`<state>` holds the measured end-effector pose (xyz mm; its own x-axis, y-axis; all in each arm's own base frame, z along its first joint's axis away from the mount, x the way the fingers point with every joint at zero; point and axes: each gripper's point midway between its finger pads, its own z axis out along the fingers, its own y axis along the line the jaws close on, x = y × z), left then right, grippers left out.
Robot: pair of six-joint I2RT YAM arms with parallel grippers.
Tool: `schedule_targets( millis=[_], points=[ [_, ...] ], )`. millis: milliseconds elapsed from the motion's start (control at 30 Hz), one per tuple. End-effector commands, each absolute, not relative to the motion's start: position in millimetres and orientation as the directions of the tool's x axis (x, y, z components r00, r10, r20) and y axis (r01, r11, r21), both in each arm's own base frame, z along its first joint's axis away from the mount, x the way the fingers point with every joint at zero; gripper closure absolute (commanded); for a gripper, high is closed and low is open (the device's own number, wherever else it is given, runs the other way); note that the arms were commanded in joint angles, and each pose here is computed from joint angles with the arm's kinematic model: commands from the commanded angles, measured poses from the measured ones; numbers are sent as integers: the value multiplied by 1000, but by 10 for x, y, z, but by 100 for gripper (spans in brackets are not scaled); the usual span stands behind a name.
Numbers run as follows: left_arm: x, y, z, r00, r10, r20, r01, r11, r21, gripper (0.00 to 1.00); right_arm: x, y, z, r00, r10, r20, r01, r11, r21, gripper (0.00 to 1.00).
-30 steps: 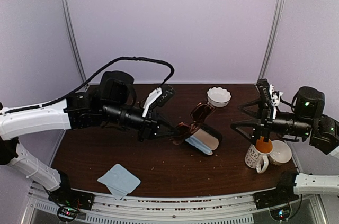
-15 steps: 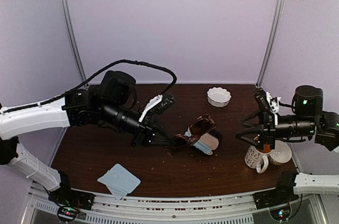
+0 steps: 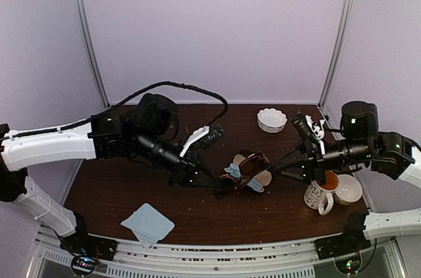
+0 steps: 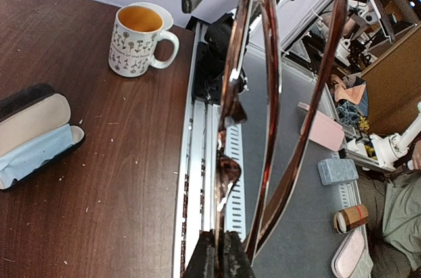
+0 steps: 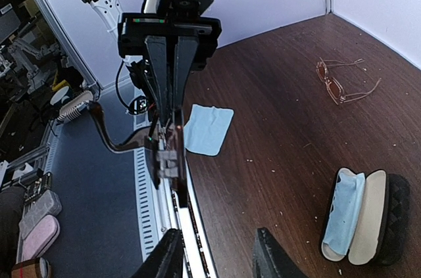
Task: Organize the sunglasses
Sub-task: Pass from the left arm to the right
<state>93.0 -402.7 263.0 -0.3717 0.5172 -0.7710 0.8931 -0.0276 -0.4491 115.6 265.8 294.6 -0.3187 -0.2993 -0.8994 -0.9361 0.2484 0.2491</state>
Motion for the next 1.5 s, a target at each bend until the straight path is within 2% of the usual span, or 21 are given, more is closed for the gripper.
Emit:
schedule_targets(
  millis=[0,367,733,1067,1300,1467],
  points=[
    [913,-4119,2781,-354,471,-808,897,-74,-436,100,1094,2742,3272,-251,-223,-942,-960,185,212,65],
    [931,-4167,2733,-354,479,-804,896,-74,-438,100,1122,2856,3260,-242,-239,-940,-963,174,204,73],
    [952,-4180,2673,-361,487,-795,895,-59,-443,100,1126,2863,3173,-241,-252,-937,-963,184,199,91],
    [971,-4191,2646,-367,490,-791,894,-49,-445,100,1144,2831,3095,-236,-263,-936,-961,205,184,99],
    [992,-4195,2621,-372,494,-786,895,-33,-445,100,1125,2839,3045,-232,-268,-935,-964,191,184,100],
    [1050,-4180,2595,-375,497,-783,904,6,-428,88,1148,2841,2983,-239,-276,-931,-961,204,186,100]
  ],
)
